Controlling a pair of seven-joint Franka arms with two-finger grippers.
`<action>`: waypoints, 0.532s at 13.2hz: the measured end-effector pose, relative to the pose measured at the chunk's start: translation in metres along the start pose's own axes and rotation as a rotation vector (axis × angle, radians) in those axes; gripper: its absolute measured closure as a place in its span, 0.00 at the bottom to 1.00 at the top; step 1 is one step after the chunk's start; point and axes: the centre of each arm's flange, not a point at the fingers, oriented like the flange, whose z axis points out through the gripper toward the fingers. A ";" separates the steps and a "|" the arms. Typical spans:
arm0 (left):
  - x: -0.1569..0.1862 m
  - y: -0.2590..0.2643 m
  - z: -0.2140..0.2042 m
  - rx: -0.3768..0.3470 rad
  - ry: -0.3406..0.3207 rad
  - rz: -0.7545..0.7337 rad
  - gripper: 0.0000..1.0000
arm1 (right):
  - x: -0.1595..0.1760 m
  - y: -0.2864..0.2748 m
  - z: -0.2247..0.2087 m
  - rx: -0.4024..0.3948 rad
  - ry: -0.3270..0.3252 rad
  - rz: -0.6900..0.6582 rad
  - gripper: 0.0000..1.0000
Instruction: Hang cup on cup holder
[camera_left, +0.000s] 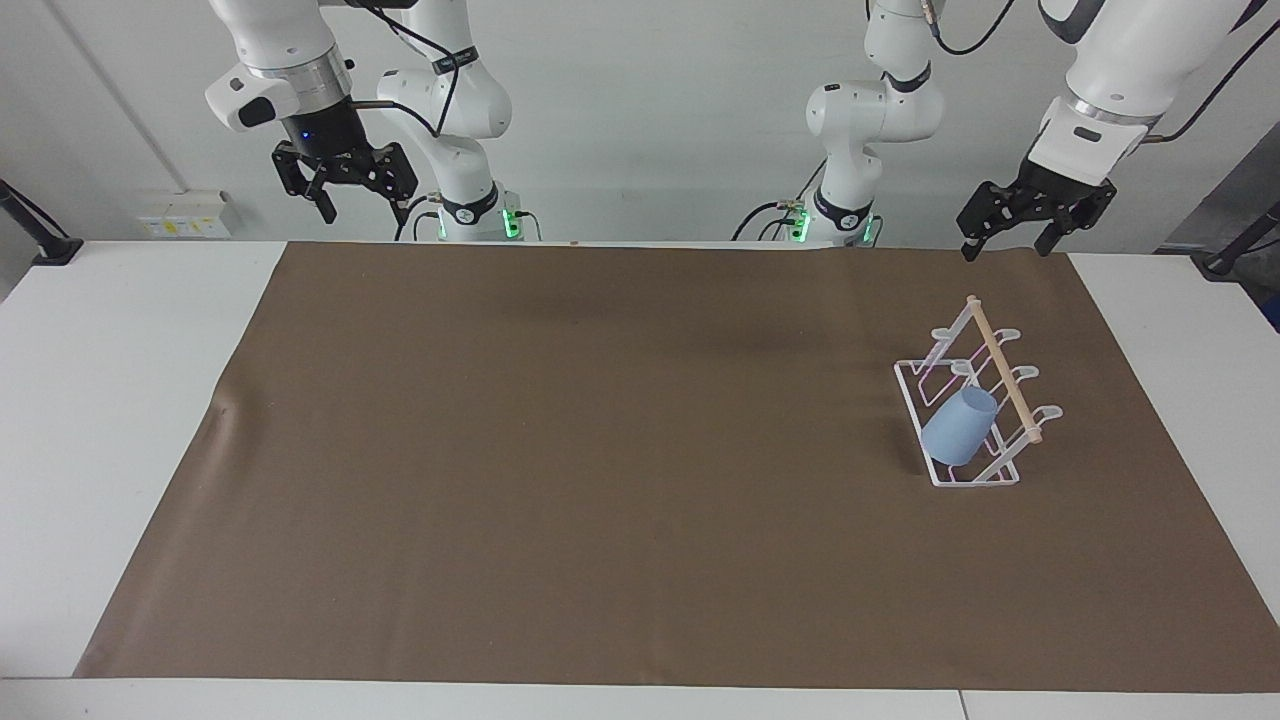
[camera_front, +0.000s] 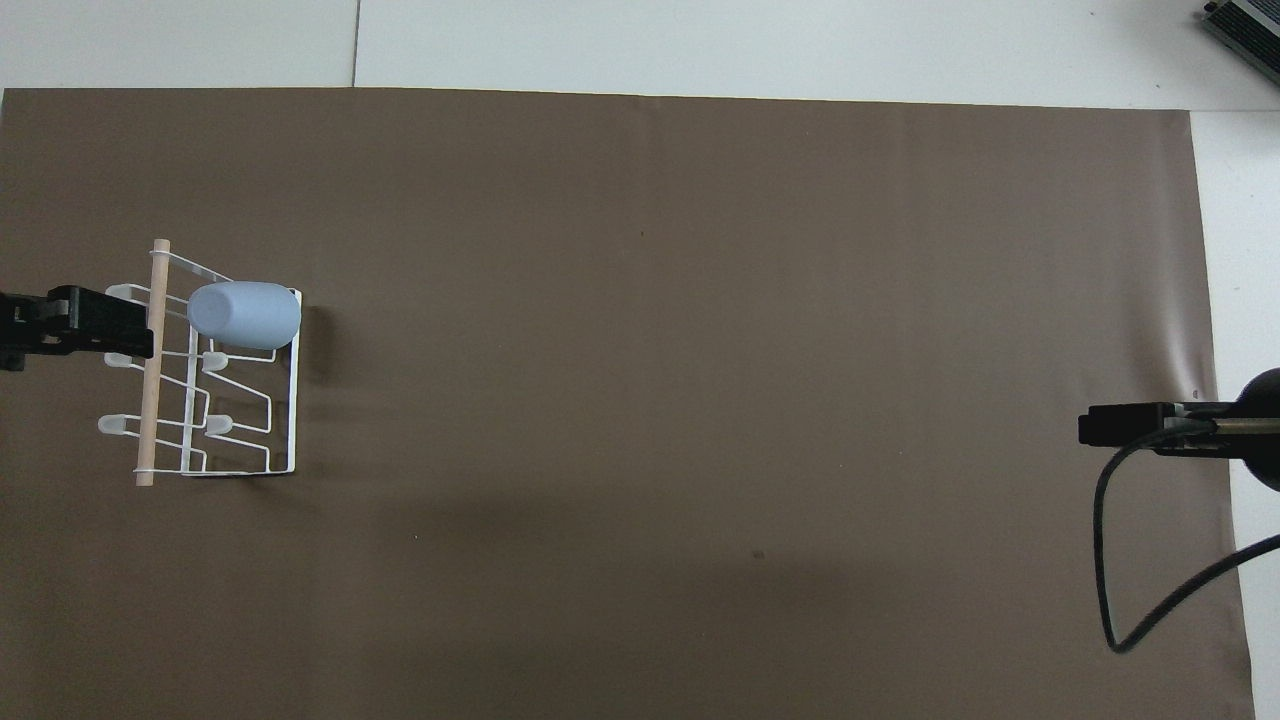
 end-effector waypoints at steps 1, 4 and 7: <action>-0.001 -0.005 -0.001 0.000 -0.005 0.021 0.00 | 0.000 0.000 0.000 0.000 0.000 0.000 0.00; -0.004 -0.007 0.000 -0.006 -0.015 0.035 0.00 | 0.000 0.000 0.000 0.000 0.000 0.000 0.00; -0.006 -0.006 0.006 -0.007 -0.022 0.038 0.00 | 0.000 0.000 0.000 0.000 0.000 0.000 0.00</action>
